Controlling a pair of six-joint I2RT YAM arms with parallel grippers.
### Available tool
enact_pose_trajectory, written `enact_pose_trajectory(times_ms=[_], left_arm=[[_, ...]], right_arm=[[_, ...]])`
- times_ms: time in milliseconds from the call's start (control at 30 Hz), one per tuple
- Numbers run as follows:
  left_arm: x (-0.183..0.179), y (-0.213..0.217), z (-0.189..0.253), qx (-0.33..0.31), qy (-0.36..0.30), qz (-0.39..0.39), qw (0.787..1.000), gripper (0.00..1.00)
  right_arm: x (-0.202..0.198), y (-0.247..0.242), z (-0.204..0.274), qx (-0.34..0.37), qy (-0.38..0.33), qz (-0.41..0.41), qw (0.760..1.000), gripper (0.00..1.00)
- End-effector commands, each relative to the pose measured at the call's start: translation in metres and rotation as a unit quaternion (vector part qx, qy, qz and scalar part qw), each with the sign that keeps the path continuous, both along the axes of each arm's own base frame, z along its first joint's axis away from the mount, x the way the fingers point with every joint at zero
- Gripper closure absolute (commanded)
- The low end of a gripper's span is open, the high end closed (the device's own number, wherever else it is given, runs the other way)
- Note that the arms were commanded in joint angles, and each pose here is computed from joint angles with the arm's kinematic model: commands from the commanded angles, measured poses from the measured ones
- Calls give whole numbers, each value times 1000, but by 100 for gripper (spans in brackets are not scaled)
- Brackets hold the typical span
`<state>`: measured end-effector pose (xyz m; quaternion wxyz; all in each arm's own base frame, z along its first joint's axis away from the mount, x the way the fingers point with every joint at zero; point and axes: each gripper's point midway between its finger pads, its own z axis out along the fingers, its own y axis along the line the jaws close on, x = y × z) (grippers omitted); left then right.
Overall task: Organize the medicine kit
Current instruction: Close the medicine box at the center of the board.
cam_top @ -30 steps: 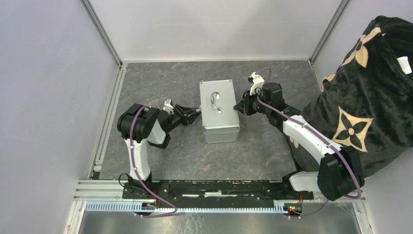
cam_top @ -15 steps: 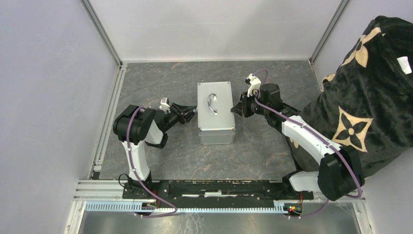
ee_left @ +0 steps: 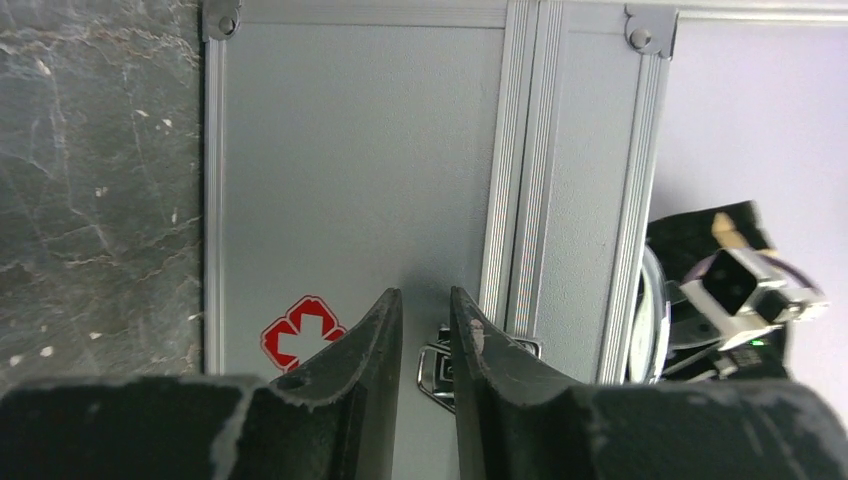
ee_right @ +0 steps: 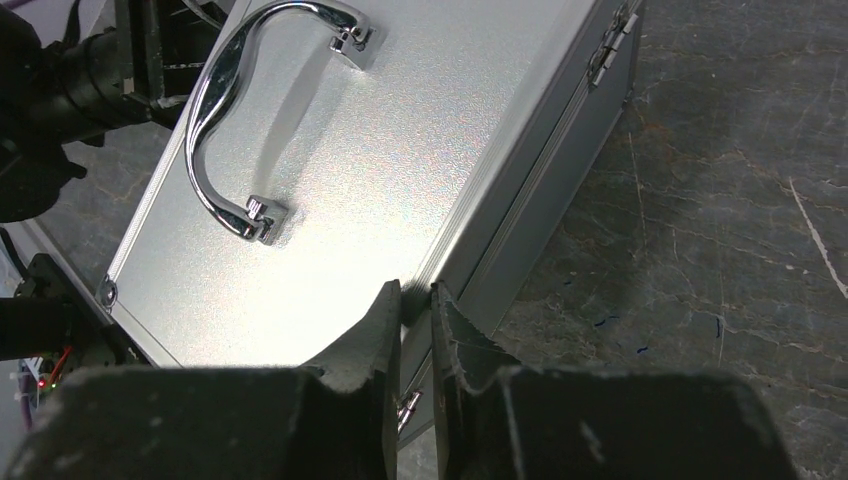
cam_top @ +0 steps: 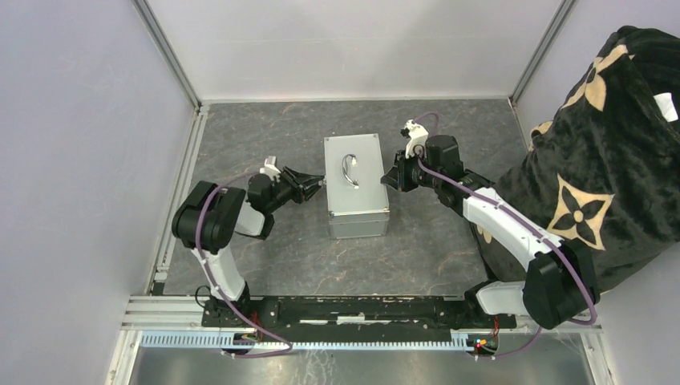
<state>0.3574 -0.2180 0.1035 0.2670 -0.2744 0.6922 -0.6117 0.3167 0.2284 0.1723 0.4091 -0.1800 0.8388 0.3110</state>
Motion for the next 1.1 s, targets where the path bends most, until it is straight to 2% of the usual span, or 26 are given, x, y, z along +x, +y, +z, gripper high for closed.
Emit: enact_pose_trajectory(times_ms=[0, 200, 367, 567, 700, 867, 933, 1067], left_arm=[[-13, -24, 36, 79, -94, -73, 990, 69], [-6, -14, 23, 182, -59, -63, 979, 69], [-1, -1, 18, 274, -33, -48, 960, 69], [1, 46, 18, 394, 32, 21, 918, 66], [13, 72, 43, 443, 35, 72, 893, 64], [33, 80, 70, 461, 17, 96, 882, 60], [48, 75, 84, 451, -9, 93, 888, 57], [82, 55, 118, 426, -82, 79, 898, 50]], right_arm=[[-5, -3, -29, -50, 32, 7, 998, 88], [1, -6, -30, -67, 27, 2, 997, 88], [8, -19, -25, -94, 9, -23, 995, 87], [15, -45, 8, -120, -52, -81, 988, 86], [6, -40, 27, -101, -71, -59, 991, 86], [-15, -23, 29, -65, -58, 2, 996, 88], [-30, -10, 30, -45, -48, 50, 997, 89], [-55, -2, 26, -44, -37, 92, 994, 90]])
